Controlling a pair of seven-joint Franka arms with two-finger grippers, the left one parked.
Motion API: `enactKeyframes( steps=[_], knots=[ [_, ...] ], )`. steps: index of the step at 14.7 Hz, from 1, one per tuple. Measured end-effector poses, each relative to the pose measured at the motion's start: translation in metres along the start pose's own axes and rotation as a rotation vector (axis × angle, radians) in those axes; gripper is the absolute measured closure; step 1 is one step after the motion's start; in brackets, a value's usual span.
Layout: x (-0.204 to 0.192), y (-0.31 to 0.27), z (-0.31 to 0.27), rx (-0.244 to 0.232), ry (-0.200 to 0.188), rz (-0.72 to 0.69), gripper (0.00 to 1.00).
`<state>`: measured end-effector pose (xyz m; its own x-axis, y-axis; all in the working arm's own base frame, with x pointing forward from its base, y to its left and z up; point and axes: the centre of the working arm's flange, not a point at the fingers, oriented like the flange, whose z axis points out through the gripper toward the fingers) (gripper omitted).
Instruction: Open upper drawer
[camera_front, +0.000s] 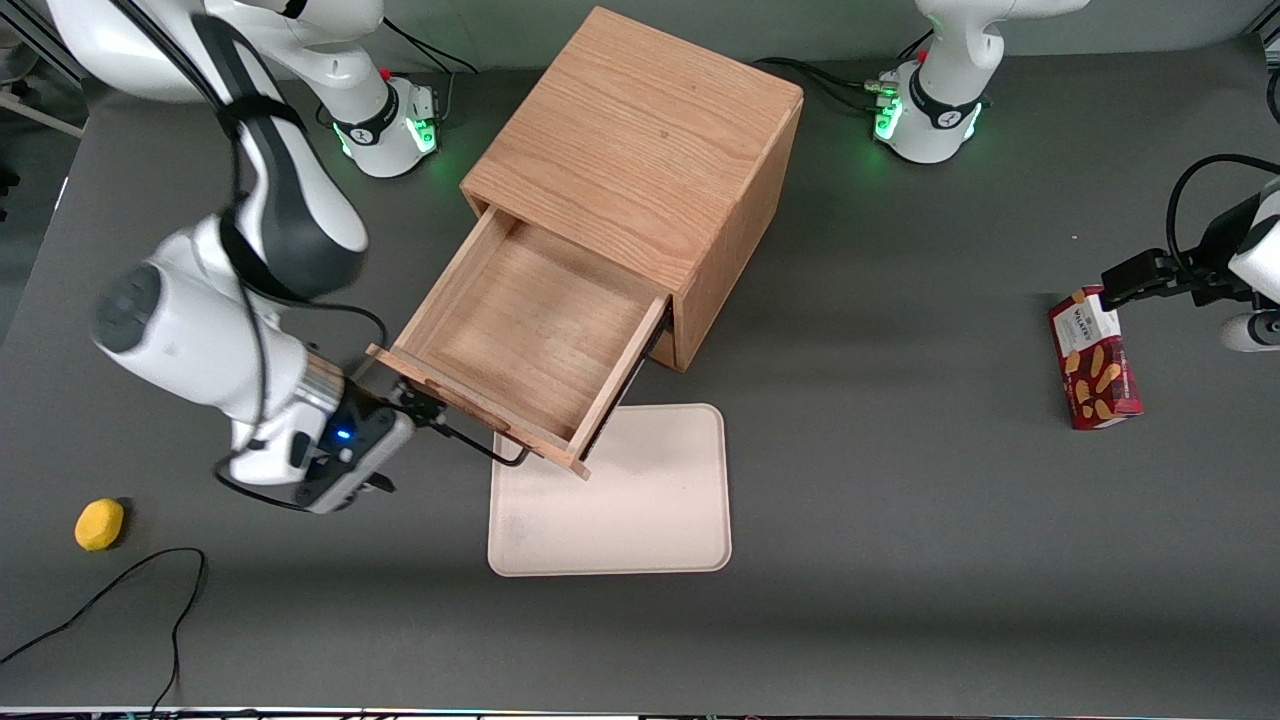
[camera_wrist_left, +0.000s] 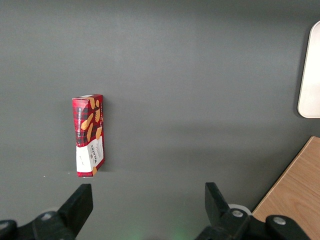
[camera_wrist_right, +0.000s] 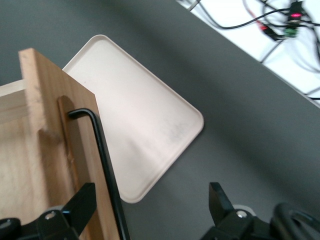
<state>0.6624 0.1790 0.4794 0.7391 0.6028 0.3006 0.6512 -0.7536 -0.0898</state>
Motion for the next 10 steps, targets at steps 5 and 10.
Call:
enactKeyframes(
  steps=[5, 10],
  knots=[
    [-0.083, 0.06, -0.121, -0.023, -0.095, 0.329, 0.0],
    [-0.13, 0.047, -0.164, -0.13, -0.183, 0.769, 0.0]
  ],
)
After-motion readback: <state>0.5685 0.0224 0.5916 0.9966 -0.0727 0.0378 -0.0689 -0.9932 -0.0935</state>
